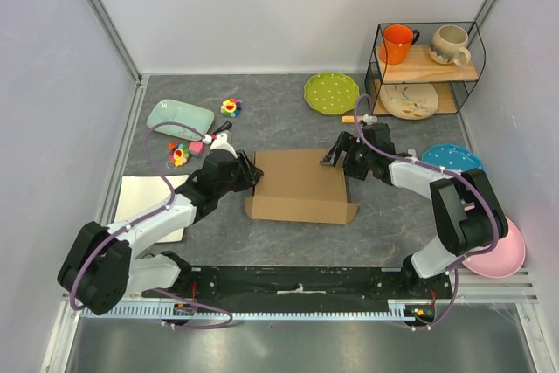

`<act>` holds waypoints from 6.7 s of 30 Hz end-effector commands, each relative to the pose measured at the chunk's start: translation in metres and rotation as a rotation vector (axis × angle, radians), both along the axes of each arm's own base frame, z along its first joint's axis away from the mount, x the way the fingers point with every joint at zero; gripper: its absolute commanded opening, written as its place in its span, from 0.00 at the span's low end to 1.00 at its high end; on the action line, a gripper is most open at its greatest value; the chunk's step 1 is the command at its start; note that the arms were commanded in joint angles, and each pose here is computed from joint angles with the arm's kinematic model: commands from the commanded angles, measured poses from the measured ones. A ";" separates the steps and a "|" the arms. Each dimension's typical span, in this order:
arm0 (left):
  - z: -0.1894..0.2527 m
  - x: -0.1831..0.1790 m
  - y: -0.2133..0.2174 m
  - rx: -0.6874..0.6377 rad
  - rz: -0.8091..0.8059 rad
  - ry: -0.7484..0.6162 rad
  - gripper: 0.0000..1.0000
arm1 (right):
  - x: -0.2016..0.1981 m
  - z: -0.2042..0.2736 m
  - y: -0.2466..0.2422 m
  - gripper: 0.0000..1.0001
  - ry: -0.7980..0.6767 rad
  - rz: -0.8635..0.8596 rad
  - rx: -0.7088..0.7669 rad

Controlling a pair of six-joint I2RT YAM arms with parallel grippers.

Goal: Fold the paper box

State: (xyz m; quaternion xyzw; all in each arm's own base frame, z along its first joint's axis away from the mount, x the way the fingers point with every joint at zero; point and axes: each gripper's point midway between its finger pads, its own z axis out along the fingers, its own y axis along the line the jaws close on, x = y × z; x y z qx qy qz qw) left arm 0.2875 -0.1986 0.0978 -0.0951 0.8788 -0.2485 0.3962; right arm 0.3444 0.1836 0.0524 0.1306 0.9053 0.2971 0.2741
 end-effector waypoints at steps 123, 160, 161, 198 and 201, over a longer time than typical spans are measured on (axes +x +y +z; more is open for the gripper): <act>-0.081 -0.031 -0.001 -0.133 0.009 0.177 0.04 | -0.065 -0.073 0.000 0.00 0.032 -0.019 -0.172; -0.024 -0.036 -0.007 -0.276 -0.089 -0.013 0.50 | -0.081 -0.028 -0.035 0.43 -0.092 -0.054 -0.167; -0.027 -0.036 -0.007 -0.277 -0.090 -0.011 0.49 | -0.082 -0.030 -0.036 0.42 -0.087 -0.056 -0.169; -0.036 -0.045 0.050 -0.156 0.190 0.046 0.19 | -0.110 -0.009 -0.077 0.05 -0.123 -0.197 -0.148; -0.034 -0.042 0.043 -0.184 0.162 0.031 0.13 | -0.113 -0.007 -0.065 0.01 -0.143 -0.168 -0.074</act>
